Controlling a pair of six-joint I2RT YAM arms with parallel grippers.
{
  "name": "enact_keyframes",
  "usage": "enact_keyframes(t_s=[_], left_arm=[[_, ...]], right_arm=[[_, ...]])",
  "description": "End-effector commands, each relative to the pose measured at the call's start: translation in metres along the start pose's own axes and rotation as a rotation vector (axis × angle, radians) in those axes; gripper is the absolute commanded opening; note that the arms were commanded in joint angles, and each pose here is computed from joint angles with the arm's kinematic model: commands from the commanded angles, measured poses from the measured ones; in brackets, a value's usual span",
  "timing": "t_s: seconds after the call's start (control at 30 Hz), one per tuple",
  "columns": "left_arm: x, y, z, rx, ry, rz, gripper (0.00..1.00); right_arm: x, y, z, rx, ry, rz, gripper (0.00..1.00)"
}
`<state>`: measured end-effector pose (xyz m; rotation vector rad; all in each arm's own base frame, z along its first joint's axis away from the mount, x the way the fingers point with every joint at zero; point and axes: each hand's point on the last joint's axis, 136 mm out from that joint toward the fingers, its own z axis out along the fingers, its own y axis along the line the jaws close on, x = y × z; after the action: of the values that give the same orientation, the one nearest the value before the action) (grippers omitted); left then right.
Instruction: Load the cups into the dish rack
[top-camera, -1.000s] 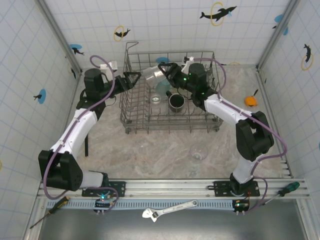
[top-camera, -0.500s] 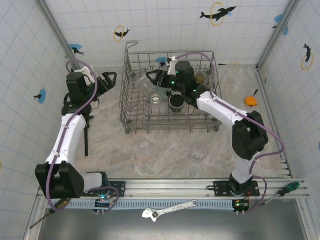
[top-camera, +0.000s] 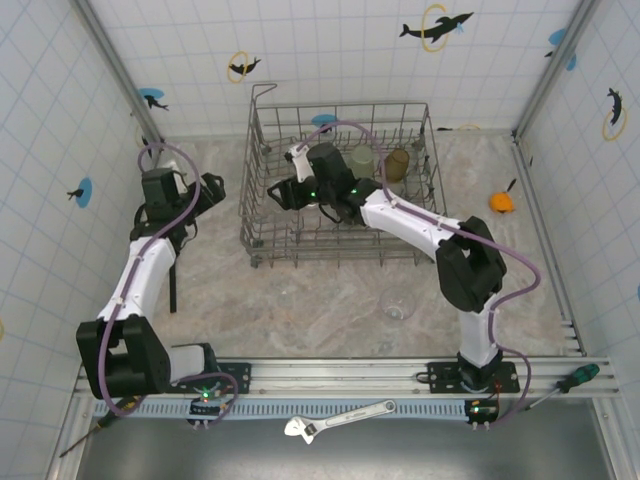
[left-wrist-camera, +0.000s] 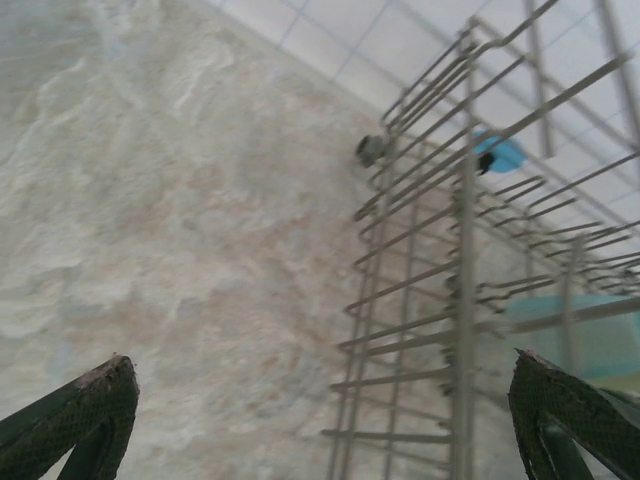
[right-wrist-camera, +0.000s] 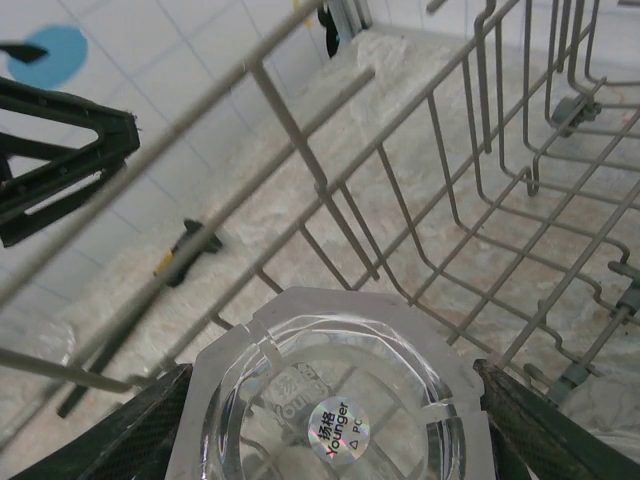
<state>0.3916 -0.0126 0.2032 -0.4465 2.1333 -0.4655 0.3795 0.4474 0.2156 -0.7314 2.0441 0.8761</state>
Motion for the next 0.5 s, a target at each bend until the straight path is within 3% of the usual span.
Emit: enact_keyframes(t_s=[0.0,0.47], left_arm=[[0.002,0.013,-0.006,-0.056,-0.018,0.039,0.97],[0.004,0.029,-0.005,-0.040,-0.018,-0.044,0.97]], right_arm=[[-0.010,0.005,0.003,-0.008,-0.045,-0.103,0.32],[0.022,0.026,0.027,-0.113,-0.003,-0.266,0.31]])
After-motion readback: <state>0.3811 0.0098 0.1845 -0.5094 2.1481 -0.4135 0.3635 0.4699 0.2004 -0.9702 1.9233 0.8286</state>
